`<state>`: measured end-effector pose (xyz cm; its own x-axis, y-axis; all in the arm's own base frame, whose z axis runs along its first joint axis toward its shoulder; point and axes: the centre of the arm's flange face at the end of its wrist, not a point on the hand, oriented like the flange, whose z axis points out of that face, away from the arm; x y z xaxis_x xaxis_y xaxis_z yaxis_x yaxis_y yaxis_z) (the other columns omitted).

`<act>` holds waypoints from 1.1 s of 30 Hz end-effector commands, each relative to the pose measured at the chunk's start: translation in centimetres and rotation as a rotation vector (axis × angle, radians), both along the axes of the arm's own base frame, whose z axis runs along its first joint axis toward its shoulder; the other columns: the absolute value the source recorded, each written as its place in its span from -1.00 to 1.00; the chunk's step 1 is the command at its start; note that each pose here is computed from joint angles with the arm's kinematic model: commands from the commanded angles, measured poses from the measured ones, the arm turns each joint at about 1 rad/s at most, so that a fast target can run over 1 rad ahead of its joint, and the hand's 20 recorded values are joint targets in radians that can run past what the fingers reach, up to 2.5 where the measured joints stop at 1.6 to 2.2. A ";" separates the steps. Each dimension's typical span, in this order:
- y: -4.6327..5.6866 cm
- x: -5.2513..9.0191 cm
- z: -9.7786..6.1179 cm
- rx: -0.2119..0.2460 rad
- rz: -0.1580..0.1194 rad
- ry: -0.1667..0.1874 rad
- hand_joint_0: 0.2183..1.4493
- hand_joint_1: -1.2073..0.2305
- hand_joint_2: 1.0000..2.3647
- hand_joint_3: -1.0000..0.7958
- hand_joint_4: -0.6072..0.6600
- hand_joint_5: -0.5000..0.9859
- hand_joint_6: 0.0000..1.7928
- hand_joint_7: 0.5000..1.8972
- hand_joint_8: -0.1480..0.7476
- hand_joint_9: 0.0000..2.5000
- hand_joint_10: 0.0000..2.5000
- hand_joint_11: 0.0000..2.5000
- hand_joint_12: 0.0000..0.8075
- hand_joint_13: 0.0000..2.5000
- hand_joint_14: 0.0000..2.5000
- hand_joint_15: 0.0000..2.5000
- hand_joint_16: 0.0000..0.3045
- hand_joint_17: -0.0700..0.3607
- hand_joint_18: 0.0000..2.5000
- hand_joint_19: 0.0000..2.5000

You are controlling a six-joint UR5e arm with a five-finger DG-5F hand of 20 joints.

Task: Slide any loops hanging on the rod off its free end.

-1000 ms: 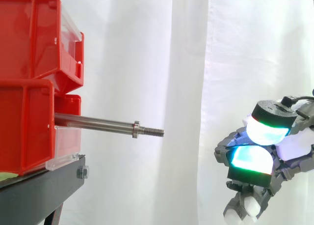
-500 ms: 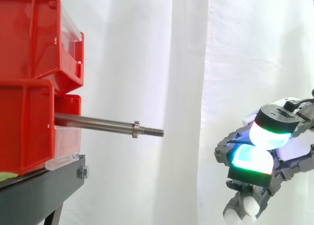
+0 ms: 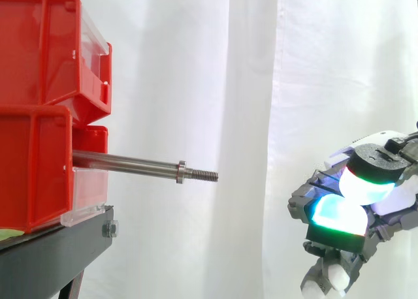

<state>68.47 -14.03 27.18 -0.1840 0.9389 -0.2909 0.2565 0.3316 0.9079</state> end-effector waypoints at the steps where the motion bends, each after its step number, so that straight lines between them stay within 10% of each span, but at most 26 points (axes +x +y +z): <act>1: 0.0 -0.2 0.3 -0.002 0.000 0.007 -0.32 -0.36 -0.99 -0.33 -0.04 -0.62 -0.12 0.13 -0.15 -0.44 -0.99 -0.81 -0.31 -0.59 -1.00 -1.00 -0.71 -0.22 -0.65 -0.91; 33: 0.3 0.1 0.8 -0.013 -0.025 -0.019 -0.32 -0.36 -0.98 -0.29 -0.06 -0.61 -0.12 0.16 -0.14 -0.44 -0.99 -0.82 -0.32 -0.60 -1.00 -1.00 -0.72 -0.23 -0.66 -0.92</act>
